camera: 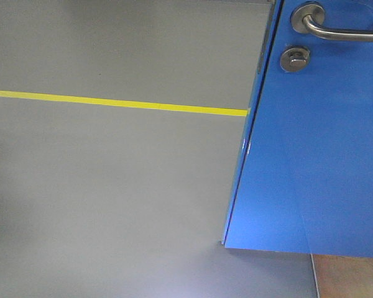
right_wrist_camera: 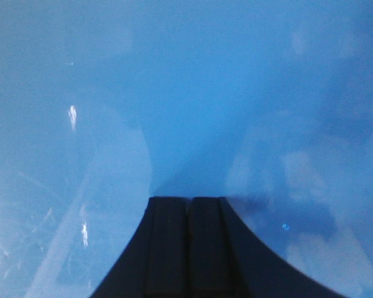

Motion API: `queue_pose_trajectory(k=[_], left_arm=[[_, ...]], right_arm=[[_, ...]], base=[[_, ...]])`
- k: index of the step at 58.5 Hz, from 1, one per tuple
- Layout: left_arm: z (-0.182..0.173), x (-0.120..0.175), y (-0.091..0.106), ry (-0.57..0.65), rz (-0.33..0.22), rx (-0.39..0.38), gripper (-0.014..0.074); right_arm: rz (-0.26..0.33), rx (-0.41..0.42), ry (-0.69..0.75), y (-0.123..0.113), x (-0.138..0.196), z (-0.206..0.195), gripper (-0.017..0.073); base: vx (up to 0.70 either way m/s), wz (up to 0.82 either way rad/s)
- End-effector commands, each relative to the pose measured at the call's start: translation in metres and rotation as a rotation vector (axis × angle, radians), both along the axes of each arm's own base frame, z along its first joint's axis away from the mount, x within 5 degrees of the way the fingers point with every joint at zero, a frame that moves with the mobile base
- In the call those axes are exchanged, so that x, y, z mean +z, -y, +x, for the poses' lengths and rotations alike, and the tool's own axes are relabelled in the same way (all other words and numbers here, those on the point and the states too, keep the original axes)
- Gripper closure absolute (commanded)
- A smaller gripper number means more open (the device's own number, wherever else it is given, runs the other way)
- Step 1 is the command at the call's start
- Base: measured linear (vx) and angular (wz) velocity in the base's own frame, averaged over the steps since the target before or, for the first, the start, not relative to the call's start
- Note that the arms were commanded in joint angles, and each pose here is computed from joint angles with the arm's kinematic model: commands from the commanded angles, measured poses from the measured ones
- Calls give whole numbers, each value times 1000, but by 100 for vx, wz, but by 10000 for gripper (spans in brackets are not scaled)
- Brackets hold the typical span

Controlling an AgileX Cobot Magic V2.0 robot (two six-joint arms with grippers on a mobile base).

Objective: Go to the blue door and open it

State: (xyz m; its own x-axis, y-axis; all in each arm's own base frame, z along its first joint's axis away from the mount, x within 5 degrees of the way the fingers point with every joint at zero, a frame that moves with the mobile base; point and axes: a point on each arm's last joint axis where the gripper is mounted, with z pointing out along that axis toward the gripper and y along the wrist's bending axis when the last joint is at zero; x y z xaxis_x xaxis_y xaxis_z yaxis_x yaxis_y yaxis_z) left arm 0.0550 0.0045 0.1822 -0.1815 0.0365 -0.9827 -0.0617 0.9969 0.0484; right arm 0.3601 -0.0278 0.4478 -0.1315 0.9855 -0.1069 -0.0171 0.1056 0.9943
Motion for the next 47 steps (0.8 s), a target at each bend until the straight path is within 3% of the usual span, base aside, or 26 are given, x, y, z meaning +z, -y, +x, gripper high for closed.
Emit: queue_pose_trajectory(k=[1,47], left_arm=[[-1,17,1,121,-3,-8,521],[-1,17,1,121,-3,-8,521]], right_arm=[[-2,-52,76,5,23,-11,548],[-2,-52,67,5,20,-8,548]], base=[[25,-5],[14,-7]])
